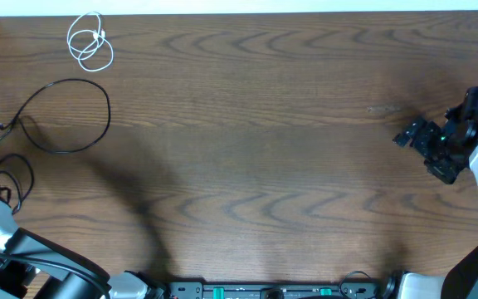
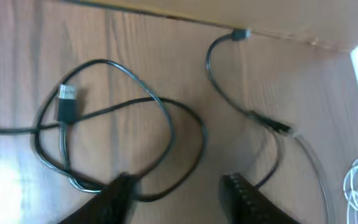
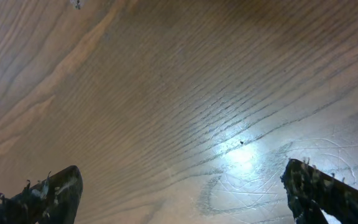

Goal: Untangle cables

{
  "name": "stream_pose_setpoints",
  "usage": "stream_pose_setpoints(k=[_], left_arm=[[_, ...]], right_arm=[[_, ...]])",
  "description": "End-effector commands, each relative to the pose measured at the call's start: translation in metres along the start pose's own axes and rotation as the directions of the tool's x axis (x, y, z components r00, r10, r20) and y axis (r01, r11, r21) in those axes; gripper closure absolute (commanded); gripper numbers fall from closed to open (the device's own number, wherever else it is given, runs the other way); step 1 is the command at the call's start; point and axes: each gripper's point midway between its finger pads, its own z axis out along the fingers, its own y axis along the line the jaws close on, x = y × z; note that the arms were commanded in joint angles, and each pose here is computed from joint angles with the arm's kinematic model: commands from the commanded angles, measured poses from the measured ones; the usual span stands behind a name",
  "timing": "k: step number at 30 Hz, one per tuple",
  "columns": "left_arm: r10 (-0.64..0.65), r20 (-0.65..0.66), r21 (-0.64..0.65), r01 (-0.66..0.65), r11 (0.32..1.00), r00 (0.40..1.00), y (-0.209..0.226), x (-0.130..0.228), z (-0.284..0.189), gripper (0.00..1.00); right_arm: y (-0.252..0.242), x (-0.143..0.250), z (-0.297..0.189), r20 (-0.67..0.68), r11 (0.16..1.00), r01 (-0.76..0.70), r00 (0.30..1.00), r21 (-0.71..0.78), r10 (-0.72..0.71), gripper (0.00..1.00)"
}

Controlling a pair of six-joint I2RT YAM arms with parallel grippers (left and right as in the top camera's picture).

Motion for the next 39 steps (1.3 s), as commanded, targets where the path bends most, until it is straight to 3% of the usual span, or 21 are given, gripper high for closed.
stream_pose_setpoints(k=[1, 6, 19, 20, 23, 25, 26, 35, 39], left_arm=[[0.117, -0.023, -0.162, -0.119, 0.98, 0.993, 0.035, 0.006, 0.013, 0.35], [0.122, -0.061, -0.342, -0.136, 0.93, 0.991, 0.076, 0.018, 0.025, 0.25], [0.099, -0.124, -0.38, -0.139, 0.914, 0.987, 0.099, 0.037, 0.051, 0.25], [0.098, -0.129, -0.375, -0.14, 0.916, 0.987, 0.099, 0.039, 0.053, 0.26], [0.115, -0.164, -0.356, -0.168, 0.919, 0.98, 0.1, 0.047, 0.062, 0.47], [0.124, -0.185, -0.344, -0.183, 0.921, 0.975, 0.102, 0.053, 0.069, 0.51], [0.128, -0.189, -0.328, -0.186, 0.926, 0.974, 0.1, 0.055, 0.074, 0.6], [0.145, -0.2, -0.283, -0.199, 0.938, 0.969, 0.094, 0.058, 0.08, 0.6], [0.203, -0.259, -0.328, -0.283, 0.901, 0.944, 0.109, 0.066, 0.076, 0.65]], right_arm=[[0.0, -0.003, -0.004, 0.018, 1.0, 0.013, 1.0, 0.002, -0.013, 0.01], [-0.001, -0.003, -0.004, 0.019, 1.0, 0.013, 1.0, 0.002, -0.013, 0.01], [-0.001, -0.003, -0.004, 0.019, 1.0, 0.013, 1.0, 0.002, -0.013, 0.01], [0.0, -0.003, -0.004, 0.019, 1.0, 0.013, 1.0, 0.002, -0.013, 0.01], [0.0, -0.003, -0.004, 0.018, 1.0, 0.013, 1.0, 0.002, -0.013, 0.01], [0.0, -0.003, -0.004, 0.018, 1.0, 0.013, 1.0, 0.002, -0.013, 0.01], [0.0, -0.003, -0.004, 0.018, 1.0, 0.013, 1.0, 0.002, -0.013, 0.01], [0.0, -0.003, -0.004, 0.019, 1.0, 0.013, 1.0, 0.002, -0.013, 0.01], [-0.001, -0.003, -0.004, 0.019, 1.0, 0.013, 1.0, 0.002, -0.013, 0.01]])
